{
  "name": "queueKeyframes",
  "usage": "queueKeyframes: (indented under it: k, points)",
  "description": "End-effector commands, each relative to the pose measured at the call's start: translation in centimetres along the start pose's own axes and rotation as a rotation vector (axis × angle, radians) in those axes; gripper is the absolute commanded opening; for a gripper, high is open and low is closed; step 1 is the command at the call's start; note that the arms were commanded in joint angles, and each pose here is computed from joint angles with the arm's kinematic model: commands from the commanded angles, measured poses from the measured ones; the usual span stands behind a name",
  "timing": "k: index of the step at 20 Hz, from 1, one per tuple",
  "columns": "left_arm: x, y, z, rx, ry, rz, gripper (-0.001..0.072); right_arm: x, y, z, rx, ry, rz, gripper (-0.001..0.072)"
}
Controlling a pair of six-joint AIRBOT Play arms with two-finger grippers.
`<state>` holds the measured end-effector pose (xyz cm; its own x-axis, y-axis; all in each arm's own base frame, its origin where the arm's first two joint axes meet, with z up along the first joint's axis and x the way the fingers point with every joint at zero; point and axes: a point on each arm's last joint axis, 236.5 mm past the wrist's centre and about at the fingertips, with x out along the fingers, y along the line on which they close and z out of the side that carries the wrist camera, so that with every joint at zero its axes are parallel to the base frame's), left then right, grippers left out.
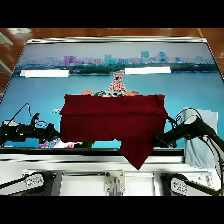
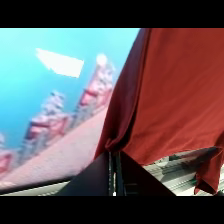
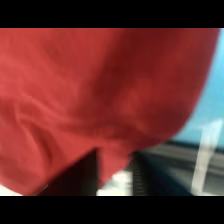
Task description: Fold the shirts.
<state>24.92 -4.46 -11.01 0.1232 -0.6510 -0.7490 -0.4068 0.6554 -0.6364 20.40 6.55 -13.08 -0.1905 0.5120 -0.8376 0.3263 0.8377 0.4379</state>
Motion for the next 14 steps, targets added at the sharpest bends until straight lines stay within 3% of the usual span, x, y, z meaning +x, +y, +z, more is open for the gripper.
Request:
queueKeyframes:
  k: [1,7,14]
  points:
    - [-0.1,-0.1,0.2,0.022,-0.005,0.001,0.0045,0.7,1.3,-0.1,0.012,-0.009,0.0,0.006]
    - [-5.2,-6.3,6.3,0.257,-0.234,-0.068,0.0044,-9.0,6.6,5.3,-0.146,-0.366,0.031,0.0057]
    - [-7.5,-14.2,14.8,0.338,-0.444,-0.042,0.0044,-18.4,11.5,15.6,-0.188,-0.62,0.055,0.0057]
